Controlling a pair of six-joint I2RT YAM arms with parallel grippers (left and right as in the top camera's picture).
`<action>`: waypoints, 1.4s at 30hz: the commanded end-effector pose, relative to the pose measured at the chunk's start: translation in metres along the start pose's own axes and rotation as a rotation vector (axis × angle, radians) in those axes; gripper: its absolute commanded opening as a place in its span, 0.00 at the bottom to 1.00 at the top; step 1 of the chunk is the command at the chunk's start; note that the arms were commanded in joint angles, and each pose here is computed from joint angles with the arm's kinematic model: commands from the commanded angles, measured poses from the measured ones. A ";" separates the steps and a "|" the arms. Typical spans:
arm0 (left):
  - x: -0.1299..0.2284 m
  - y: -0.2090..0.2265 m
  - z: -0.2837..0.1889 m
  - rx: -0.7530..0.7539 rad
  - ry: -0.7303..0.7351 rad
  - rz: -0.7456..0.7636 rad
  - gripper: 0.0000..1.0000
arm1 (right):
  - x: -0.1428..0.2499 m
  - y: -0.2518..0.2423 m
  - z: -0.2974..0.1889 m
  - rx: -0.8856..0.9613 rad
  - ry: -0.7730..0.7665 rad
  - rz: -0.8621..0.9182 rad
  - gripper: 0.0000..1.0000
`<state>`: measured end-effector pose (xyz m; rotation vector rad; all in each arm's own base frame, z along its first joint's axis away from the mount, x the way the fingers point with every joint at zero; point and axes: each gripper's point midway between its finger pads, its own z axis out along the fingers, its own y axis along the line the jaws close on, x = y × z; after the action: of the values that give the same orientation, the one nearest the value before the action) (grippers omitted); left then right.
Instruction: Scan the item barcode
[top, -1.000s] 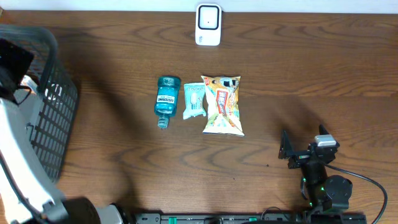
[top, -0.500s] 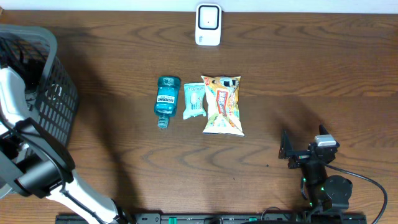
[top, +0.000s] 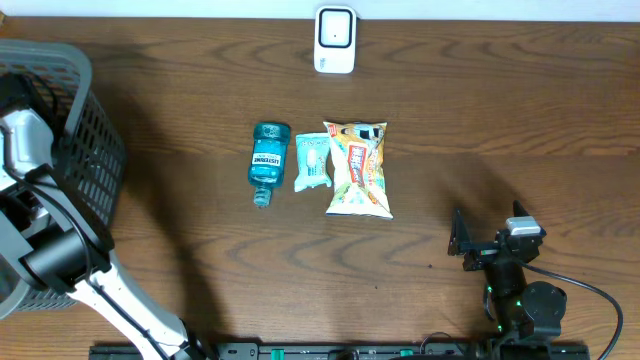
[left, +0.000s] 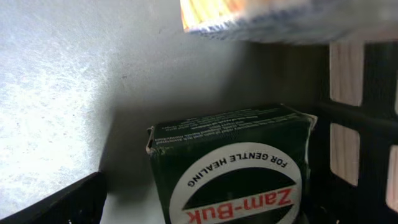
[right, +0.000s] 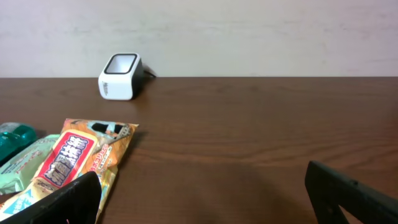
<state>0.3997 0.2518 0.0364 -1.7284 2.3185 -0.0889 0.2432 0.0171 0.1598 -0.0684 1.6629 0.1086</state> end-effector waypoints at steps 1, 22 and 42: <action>0.009 0.028 0.007 -0.131 0.020 0.043 0.98 | 0.001 0.001 0.000 -0.004 0.000 -0.008 0.99; -0.001 0.040 -0.022 -0.162 -0.025 0.045 0.98 | 0.001 0.001 0.000 -0.004 0.000 -0.008 0.99; 0.003 0.044 0.012 -0.164 0.041 0.468 0.79 | 0.001 0.001 0.000 -0.004 0.000 -0.008 0.99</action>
<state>0.3704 0.2677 0.0356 -1.2169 2.6800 0.1739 0.2432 0.0171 0.1598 -0.0684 1.6629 0.1086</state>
